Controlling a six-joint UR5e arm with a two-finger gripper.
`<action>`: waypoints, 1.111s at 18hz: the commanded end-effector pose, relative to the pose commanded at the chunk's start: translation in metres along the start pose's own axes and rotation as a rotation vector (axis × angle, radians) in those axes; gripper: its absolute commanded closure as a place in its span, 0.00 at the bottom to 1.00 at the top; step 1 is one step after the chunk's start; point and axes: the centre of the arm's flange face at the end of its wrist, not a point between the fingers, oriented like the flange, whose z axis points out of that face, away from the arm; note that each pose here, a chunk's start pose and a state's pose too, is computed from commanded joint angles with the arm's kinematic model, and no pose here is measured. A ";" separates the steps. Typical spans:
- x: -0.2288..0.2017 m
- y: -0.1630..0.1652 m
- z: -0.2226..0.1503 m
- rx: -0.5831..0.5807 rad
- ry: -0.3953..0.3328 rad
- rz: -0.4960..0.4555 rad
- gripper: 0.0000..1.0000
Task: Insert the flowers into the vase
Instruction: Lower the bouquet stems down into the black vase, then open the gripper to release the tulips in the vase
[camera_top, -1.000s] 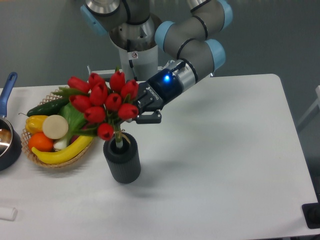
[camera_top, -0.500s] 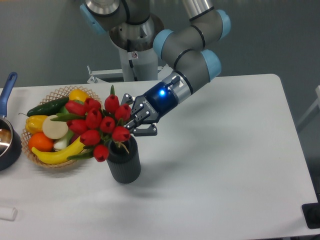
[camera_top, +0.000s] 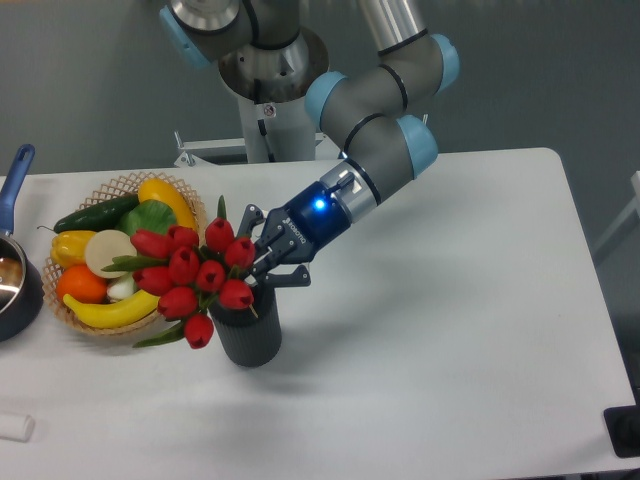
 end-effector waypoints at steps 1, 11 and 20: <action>0.000 0.001 0.000 -0.008 -0.001 0.000 0.84; -0.003 -0.001 -0.002 -0.025 -0.009 0.045 0.41; -0.009 -0.016 -0.020 -0.036 -0.048 0.080 0.00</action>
